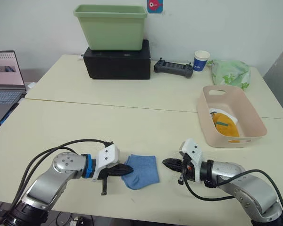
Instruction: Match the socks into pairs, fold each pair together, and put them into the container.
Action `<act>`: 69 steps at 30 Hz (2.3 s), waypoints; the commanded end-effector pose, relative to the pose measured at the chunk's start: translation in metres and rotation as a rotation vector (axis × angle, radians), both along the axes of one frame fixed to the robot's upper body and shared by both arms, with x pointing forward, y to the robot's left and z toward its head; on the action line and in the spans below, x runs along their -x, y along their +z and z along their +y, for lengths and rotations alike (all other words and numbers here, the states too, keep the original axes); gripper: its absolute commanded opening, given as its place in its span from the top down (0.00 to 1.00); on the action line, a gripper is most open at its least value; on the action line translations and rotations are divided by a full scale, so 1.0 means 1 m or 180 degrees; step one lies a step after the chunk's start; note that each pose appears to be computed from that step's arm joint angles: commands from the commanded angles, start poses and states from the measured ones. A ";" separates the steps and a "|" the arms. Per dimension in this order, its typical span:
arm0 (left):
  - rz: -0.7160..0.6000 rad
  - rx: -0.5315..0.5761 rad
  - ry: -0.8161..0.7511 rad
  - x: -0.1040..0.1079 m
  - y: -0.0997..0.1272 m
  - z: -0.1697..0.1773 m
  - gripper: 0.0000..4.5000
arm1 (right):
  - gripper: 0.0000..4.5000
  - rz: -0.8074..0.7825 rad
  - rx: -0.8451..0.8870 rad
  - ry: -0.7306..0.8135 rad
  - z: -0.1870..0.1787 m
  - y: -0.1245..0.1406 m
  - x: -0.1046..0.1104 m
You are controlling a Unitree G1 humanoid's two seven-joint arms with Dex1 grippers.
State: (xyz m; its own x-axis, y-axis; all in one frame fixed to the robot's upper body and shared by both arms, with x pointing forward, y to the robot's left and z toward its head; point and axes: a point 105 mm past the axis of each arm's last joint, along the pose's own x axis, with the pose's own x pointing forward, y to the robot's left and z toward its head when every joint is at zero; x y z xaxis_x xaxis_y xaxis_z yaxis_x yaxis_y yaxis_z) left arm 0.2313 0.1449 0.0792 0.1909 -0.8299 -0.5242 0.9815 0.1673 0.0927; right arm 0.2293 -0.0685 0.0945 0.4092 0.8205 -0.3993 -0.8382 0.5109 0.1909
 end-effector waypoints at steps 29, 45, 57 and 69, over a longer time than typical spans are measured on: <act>0.0001 -0.0134 0.0177 0.003 -0.016 0.014 1.00 | 0.01 0.1904 -0.0680 0.0235 0.088 -0.015 0.005; -0.0081 0.0239 0.0217 -0.003 0.008 0.003 1.00 | 0.99 0.1655 -0.0570 0.0073 0.072 -0.015 0.002; -0.0287 0.1118 -0.0337 -0.034 0.111 -0.074 0.70 | 1.00 0.0273 -0.0409 -0.0111 -0.018 0.046 0.015; -0.0462 0.0897 -0.0620 -0.060 0.139 -0.107 0.01 | 1.00 -0.0839 -0.0623 -0.1222 -0.100 0.130 -0.009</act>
State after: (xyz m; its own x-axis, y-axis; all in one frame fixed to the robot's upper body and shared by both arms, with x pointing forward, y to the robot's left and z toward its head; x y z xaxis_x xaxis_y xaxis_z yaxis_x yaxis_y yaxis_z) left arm 0.2920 0.0433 0.2135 0.0814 -0.9646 -0.2506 0.9834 0.0368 0.1778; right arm 0.2337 -0.1559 0.2048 0.7046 0.6878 -0.1743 -0.6708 0.7258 0.1523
